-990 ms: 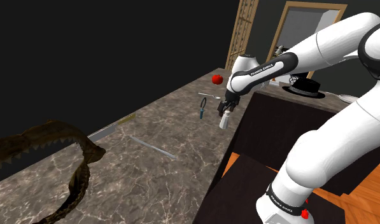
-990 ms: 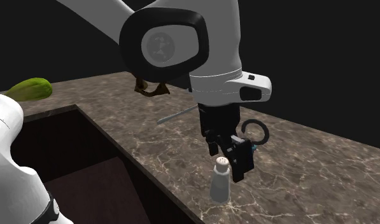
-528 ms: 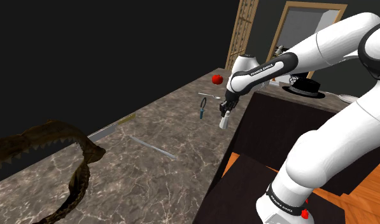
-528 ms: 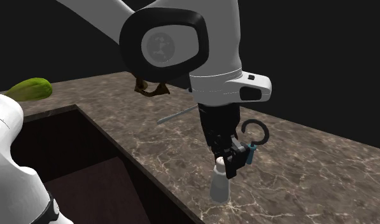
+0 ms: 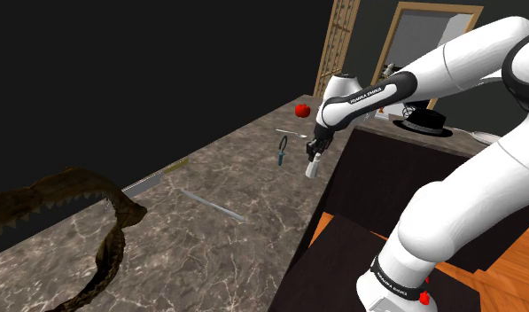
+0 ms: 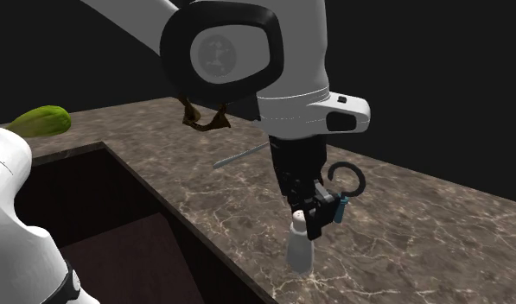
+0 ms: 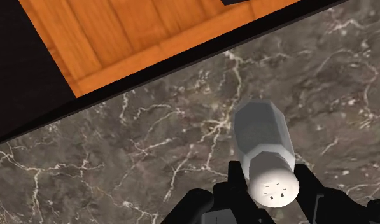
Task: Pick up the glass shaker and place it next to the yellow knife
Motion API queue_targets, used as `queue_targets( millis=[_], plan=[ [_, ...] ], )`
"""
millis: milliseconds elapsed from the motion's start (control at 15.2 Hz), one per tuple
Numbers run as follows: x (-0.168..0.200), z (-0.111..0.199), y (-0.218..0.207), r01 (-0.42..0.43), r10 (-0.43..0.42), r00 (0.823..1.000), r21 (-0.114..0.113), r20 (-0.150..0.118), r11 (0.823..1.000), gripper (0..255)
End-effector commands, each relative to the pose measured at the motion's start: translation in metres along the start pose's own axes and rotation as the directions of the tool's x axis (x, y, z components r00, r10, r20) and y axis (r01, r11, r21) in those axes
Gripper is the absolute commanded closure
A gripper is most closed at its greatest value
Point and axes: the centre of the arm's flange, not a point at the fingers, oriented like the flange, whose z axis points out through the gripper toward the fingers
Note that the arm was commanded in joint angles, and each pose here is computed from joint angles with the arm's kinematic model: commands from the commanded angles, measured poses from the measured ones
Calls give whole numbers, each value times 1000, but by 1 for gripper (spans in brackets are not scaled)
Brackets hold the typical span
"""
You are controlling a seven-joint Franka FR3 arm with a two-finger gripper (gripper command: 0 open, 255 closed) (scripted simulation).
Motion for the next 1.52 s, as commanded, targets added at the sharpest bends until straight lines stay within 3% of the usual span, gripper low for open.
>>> queue_targets(
  millis=[0, 1452],
  plan=[
    [2, -9, 0, 0, 0, 1000, 0, 0, 1000, 255],
    [19, -123, 10, 0, 0, 1000, 0, 0, 1000, 255]
  ],
)
